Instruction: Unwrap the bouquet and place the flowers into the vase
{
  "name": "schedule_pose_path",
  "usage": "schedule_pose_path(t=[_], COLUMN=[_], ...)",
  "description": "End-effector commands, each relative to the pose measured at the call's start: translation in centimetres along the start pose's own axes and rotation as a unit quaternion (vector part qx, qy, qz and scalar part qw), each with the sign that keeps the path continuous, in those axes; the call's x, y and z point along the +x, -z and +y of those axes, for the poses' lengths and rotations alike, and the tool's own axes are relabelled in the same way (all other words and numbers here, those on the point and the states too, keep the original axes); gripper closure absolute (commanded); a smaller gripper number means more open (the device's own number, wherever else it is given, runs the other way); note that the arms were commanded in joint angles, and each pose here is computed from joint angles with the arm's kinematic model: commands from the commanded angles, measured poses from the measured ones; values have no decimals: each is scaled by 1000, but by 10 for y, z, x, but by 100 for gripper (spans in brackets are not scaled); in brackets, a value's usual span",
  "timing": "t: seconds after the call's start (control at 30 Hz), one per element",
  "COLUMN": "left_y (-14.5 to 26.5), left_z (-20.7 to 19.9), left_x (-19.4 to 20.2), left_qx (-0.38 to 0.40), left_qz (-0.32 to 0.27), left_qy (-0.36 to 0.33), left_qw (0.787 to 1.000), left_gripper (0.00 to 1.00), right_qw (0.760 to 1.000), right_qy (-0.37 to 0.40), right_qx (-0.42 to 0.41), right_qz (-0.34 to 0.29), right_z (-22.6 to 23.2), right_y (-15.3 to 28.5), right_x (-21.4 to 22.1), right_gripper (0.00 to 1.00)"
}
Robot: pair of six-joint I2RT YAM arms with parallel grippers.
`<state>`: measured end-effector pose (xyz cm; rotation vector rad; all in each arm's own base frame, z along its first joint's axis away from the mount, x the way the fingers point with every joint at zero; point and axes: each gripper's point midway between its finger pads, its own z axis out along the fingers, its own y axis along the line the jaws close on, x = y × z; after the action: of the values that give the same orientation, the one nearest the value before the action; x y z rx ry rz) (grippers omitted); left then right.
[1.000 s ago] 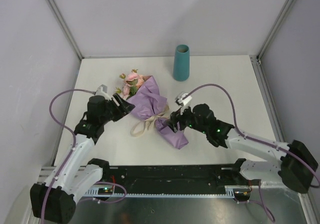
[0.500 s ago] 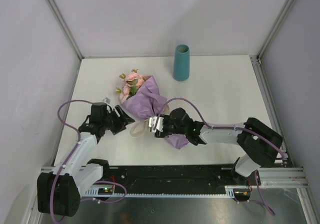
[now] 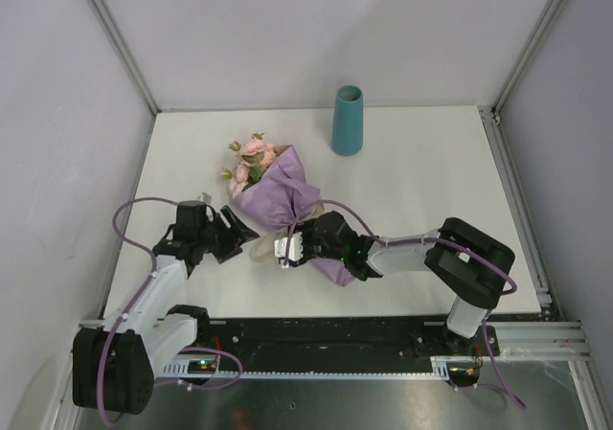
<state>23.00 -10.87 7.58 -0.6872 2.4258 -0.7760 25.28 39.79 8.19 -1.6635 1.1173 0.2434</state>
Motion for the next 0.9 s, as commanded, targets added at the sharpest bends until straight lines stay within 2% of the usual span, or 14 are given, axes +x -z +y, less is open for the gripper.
schedule_pose_path(t=[0.0, 0.47, 0.67, 0.83, 0.87], left_y=[-4, -13, -19, -22, -23], left_z=[-2, 0, 2, 4, 3], left_x=[-3, 0, 3, 6, 6], left_qx=[9, 11, 13, 16, 17], left_qz=[-1, 7, 13, 21, 22], left_qy=[10, 22, 30, 33, 33], left_qw=[1000, 1000, 999, 999, 999], left_gripper=[29, 29, 30, 31, 31], right_qw=[998, 998, 998, 998, 997], right_qy=[39, 17, -15, -40, -43], right_qx=[51, 49, 50, 50, 52], right_qz=[-6, 24, 24, 23, 21], right_z=[-29, -17, -17, -17, -18], right_y=[-7, -12, -9, -7, -6], right_x=[-13, -2, -5, -6, -8], right_gripper=[45, 49, 68, 95, 97])
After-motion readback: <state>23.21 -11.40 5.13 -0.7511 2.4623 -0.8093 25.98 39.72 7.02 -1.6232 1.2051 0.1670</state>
